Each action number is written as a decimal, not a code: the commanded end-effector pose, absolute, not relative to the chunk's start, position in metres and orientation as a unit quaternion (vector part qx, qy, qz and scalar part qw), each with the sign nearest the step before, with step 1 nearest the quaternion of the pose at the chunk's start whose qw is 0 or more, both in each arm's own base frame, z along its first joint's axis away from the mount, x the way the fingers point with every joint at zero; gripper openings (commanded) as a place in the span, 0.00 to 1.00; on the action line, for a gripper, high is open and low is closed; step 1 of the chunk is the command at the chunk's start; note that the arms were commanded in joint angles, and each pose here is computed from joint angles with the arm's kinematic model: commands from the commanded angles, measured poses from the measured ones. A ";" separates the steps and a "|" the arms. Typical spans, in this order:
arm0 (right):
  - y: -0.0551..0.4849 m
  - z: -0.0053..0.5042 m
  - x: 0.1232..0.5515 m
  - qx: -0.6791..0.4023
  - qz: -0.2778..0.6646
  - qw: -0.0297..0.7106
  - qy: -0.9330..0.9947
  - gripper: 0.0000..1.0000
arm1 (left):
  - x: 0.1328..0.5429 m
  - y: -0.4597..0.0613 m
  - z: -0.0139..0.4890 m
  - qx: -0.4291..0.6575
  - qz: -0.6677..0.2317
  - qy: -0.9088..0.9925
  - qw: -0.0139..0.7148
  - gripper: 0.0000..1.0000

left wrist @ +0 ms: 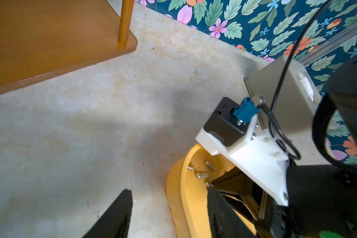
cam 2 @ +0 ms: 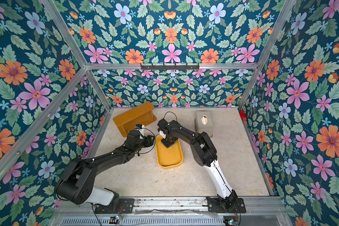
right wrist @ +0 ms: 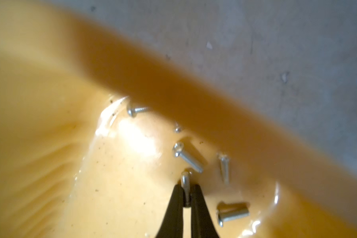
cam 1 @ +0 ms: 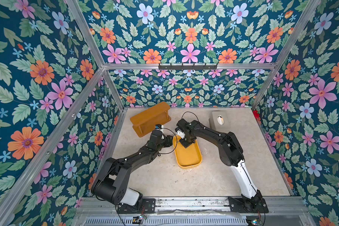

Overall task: Take out the screws from the storage box
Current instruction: Pick up the screw from the storage box, then place the screw at the center of the board, then pick up the screw from the storage box.

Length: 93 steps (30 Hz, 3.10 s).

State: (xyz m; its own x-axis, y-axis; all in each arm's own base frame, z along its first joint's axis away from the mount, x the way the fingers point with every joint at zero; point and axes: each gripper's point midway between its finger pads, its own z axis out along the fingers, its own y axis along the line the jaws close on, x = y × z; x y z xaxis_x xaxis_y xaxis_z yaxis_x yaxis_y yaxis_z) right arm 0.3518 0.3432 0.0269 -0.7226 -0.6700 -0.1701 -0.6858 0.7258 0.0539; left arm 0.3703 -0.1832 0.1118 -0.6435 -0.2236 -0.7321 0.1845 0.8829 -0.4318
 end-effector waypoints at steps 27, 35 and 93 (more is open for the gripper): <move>0.215 0.075 0.294 -0.151 0.121 0.133 0.972 0.00 | 0.352 -0.317 0.063 0.125 -0.245 0.902 0.332 0.60; 0.194 0.030 0.289 -0.119 0.065 0.089 0.987 0.00 | 0.356 -0.331 0.043 0.154 -0.180 0.914 0.328 0.59; 0.210 0.064 0.312 -0.093 0.090 0.158 0.979 0.38 | 0.326 -0.317 -0.004 0.220 -0.097 0.952 0.186 0.20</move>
State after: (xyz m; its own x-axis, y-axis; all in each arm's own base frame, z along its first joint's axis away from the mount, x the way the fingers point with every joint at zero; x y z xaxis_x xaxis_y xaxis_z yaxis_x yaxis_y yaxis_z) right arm 0.3086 0.2096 0.0577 -0.9372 -0.1600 -0.3100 -0.2140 0.9654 0.1489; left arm 0.3523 -0.3397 0.0227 -0.7807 0.3115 -0.5417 0.4526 0.8796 -0.1463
